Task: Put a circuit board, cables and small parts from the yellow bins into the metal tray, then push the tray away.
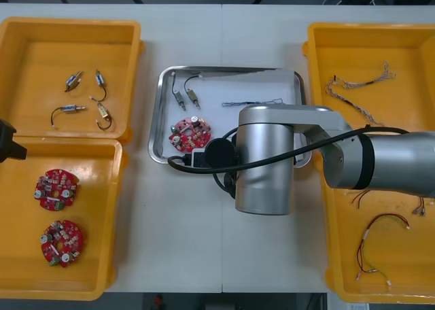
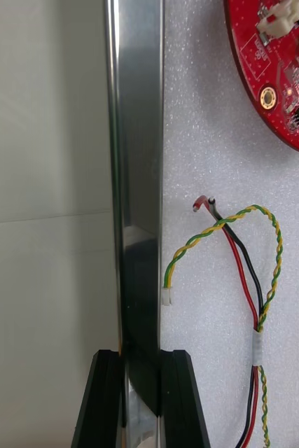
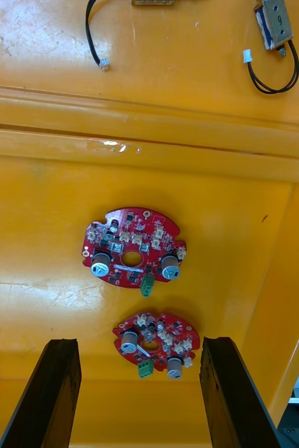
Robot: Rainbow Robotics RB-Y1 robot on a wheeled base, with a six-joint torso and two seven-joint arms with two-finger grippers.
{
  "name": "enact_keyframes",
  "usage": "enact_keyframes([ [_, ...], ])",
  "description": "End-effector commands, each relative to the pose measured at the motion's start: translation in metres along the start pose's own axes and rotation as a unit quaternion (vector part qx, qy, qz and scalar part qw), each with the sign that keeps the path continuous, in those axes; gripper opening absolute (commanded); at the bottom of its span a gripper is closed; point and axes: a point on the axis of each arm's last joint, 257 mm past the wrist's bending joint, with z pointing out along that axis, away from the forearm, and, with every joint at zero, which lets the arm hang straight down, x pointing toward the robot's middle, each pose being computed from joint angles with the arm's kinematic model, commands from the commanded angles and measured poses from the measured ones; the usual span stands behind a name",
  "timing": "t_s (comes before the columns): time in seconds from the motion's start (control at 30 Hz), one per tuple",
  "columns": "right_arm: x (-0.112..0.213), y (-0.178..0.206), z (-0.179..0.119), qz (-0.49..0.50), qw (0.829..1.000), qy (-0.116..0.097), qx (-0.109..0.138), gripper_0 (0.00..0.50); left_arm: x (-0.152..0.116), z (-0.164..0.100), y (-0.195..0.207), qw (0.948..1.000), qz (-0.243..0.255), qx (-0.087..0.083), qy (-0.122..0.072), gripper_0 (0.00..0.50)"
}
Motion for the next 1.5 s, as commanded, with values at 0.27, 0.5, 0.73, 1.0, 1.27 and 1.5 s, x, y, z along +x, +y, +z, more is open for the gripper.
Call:
enact_keyframes([
  [0.27, -0.021, -0.049, 0.0, -0.038, 0.998, -0.025, 0.04, 0.0, -0.016, -0.017, 0.009, 0.9991, -0.034, -0.016, -0.022, 0.5],
  [0.5, -0.03, -0.077, 0.007, -0.04, 0.997, -0.041, 0.06, 0.0, -0.016, -0.017, 0.009, 0.9991, -0.034, -0.016, -0.022, 0.5],
  [0.73, -0.038, -0.107, 0.017, -0.04, 0.994, -0.061, 0.075, 0.0, -0.016, -0.017, 0.009, 0.9991, -0.034, -0.016, -0.022, 0.5],
  [1.0, -0.042, -0.136, 0.026, -0.031, 0.992, -0.081, 0.095, 0.0, -0.016, -0.017, 0.009, 0.9991, -0.034, -0.016, -0.022, 0.5],
  [1.27, -0.05, -0.164, 0.029, -0.025, 0.987, -0.105, 0.117, 0.0, -0.016, -0.017, 0.009, 0.9991, -0.034, -0.016, -0.022, 0.5],
  [1.5, -0.059, -0.186, 0.026, -0.024, 0.982, -0.129, 0.137, 0.0, -0.016, -0.017, 0.009, 0.9991, -0.034, -0.016, -0.022, 0.5],
])
